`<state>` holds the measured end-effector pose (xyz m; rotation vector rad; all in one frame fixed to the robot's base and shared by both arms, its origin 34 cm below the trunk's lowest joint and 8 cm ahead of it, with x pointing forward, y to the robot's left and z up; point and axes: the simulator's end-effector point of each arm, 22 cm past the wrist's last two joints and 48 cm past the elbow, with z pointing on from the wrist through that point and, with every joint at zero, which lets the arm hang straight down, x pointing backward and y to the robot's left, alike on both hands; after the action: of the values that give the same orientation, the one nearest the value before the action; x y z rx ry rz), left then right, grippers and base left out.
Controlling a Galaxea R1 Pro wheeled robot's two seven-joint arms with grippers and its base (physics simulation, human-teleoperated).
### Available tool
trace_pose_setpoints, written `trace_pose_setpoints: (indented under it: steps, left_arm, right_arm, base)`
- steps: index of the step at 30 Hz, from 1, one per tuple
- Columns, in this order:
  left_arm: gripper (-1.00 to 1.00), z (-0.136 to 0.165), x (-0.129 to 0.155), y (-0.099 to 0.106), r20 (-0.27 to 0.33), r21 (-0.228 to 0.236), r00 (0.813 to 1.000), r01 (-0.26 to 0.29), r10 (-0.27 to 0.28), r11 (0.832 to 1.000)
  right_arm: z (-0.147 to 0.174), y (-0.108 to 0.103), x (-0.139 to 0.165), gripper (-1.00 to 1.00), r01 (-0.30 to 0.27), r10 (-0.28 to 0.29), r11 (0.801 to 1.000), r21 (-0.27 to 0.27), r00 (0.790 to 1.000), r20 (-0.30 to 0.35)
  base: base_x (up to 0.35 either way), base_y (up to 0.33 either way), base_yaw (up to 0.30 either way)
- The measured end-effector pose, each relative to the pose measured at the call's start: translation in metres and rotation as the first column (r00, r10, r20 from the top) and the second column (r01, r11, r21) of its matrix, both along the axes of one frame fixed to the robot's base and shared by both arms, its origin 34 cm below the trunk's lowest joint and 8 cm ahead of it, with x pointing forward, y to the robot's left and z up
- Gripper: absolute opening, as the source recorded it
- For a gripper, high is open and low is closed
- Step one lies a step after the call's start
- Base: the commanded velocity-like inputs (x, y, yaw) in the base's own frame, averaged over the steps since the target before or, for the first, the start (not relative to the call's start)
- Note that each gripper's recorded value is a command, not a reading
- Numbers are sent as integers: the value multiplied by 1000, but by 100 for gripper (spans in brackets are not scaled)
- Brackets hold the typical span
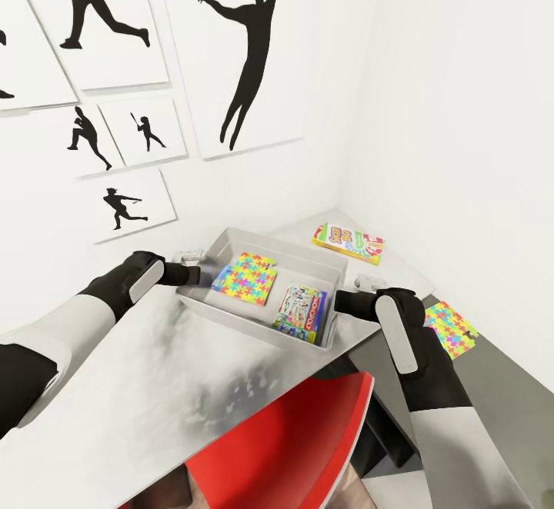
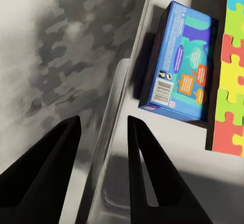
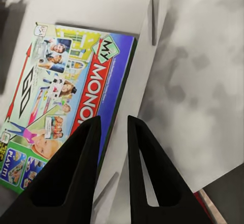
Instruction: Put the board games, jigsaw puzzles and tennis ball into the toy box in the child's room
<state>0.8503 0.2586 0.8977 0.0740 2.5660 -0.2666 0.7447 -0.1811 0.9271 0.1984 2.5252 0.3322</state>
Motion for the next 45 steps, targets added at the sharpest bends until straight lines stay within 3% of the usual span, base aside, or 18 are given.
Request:
trace_pose_setpoints:
  steps: [45]
  left_arm:
    - [-100,7,6,-2,36,-20,999,10,-9,1000]
  right_arm:
    - [11,-1,3,-100,1,0,1000,-17,999,32]
  base:
    - [-6,0,0]
